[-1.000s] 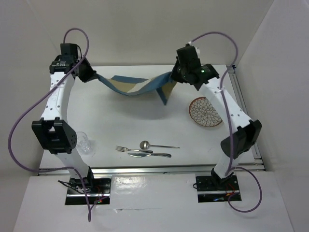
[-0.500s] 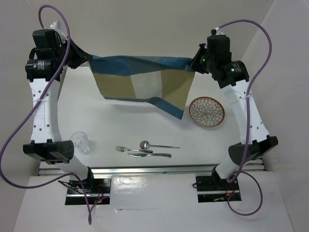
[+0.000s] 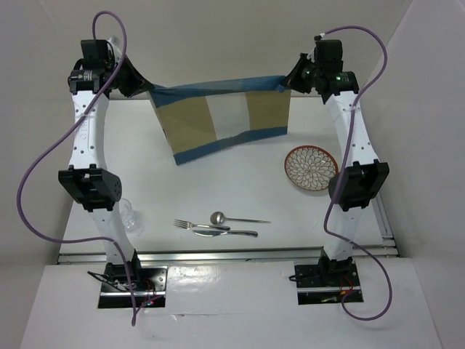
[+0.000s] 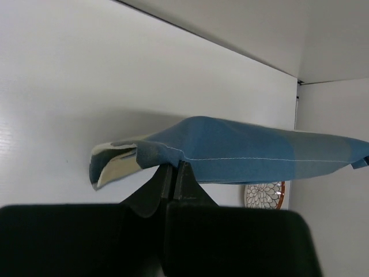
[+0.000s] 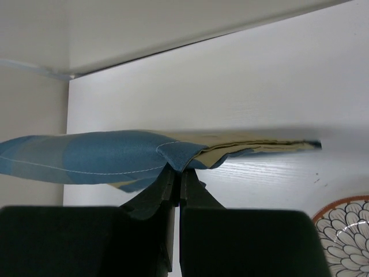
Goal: Set the dinner table for one person
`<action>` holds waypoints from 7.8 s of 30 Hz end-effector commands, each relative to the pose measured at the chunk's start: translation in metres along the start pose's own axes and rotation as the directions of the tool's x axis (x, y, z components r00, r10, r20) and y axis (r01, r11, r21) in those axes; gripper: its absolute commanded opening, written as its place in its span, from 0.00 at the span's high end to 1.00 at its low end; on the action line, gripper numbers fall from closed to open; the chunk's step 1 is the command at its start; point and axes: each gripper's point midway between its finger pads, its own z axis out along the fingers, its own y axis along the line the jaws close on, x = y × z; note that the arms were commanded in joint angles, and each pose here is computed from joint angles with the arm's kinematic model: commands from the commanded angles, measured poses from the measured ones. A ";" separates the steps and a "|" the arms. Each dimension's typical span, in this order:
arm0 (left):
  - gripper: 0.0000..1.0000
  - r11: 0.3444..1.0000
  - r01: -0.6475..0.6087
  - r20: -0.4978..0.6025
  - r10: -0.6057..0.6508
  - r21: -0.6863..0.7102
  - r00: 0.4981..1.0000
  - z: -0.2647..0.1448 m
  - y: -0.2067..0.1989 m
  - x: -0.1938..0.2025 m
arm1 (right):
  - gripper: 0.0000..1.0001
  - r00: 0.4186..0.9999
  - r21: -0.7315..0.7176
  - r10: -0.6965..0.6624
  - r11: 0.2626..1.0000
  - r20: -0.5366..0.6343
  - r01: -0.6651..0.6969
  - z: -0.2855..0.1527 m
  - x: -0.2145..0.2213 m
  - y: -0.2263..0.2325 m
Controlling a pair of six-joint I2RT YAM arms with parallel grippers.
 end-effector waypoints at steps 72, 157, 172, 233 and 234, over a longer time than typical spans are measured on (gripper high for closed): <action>1.00 0.913 -0.061 -0.477 -0.153 -0.404 0.866 0.046 0.172 0.298 | 1.00 0.833 0.425 0.170 0.901 -0.527 0.085 0.030 0.347 -0.134; 0.27 0.808 0.071 0.053 -0.049 -0.586 0.997 -0.139 0.121 0.191 | 1.00 0.868 -0.177 0.129 0.955 -0.479 -0.239 0.048 0.252 0.047; 0.10 0.730 0.092 0.010 -0.116 -0.677 0.993 -0.163 0.149 0.224 | 0.99 0.784 -0.124 0.144 0.955 -0.604 -0.271 0.080 0.314 0.030; 1.00 0.880 -0.247 -0.235 0.161 -0.406 0.958 -0.064 0.052 0.201 | 0.01 0.951 0.105 0.115 0.991 -0.286 -0.088 -0.053 0.197 -0.025; 1.00 0.889 -0.271 -0.236 0.193 -0.369 0.952 -0.060 0.033 0.202 | 0.01 0.954 0.121 0.122 0.988 -0.275 -0.092 -0.058 0.194 -0.031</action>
